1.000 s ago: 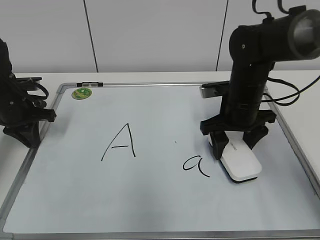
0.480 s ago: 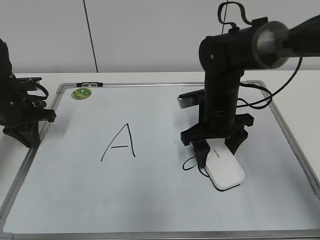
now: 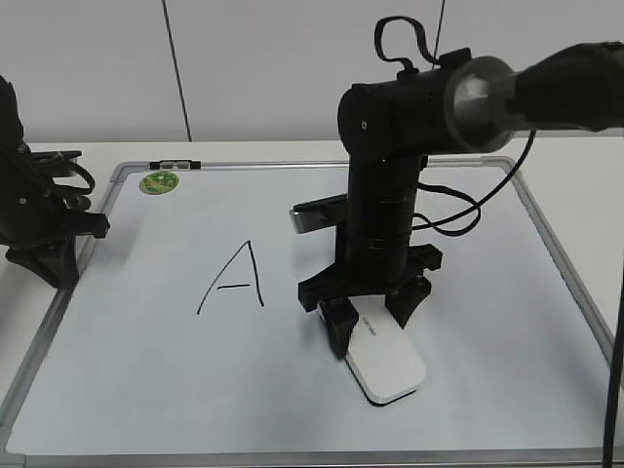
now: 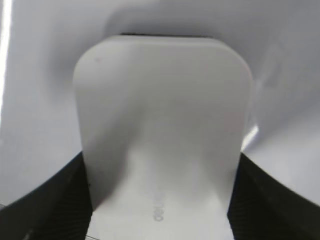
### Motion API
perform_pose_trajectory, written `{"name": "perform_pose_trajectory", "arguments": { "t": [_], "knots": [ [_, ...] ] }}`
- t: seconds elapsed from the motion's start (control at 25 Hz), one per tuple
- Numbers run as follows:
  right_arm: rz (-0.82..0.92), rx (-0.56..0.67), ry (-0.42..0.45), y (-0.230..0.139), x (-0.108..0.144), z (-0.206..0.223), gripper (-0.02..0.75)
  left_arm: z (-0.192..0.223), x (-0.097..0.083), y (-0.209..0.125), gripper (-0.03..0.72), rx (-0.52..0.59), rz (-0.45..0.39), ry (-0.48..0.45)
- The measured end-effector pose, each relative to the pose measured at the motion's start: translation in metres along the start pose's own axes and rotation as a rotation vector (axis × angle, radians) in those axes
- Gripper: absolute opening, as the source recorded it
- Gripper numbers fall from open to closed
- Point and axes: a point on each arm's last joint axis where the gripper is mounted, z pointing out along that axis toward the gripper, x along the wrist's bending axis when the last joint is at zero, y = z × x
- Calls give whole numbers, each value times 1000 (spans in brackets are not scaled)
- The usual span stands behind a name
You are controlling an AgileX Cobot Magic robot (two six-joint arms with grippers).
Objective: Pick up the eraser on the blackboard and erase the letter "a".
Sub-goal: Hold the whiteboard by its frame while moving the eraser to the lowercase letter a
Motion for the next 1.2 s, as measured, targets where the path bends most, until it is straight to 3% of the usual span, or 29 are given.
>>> {"name": "perform_pose_trajectory", "arguments": {
  "t": [0.2, 0.44, 0.56, 0.72, 0.96, 1.2],
  "knots": [
    [-15, -19, 29, 7, 6, -4, 525, 0, 0, 0, 68, 0, 0, 0],
    [-71, -173, 18, 24, 15, -44, 525, 0, 0, 0, 68, 0, -1, -2],
    [-47, -279, -107, 24, 8, -79, 525, 0, 0, 0, 68, 0, -1, -2],
    [21, -327, -262, 21, -14, -95, 525, 0, 0, 0, 68, 0, -1, -2],
    [116, -301, -247, 18, -46, -92, 525, 0, 0, 0, 68, 0, -1, -2],
    [118, -190, -206, 16, -51, -58, 525, 0, 0, 0, 68, 0, -1, -2]
  ]
}}
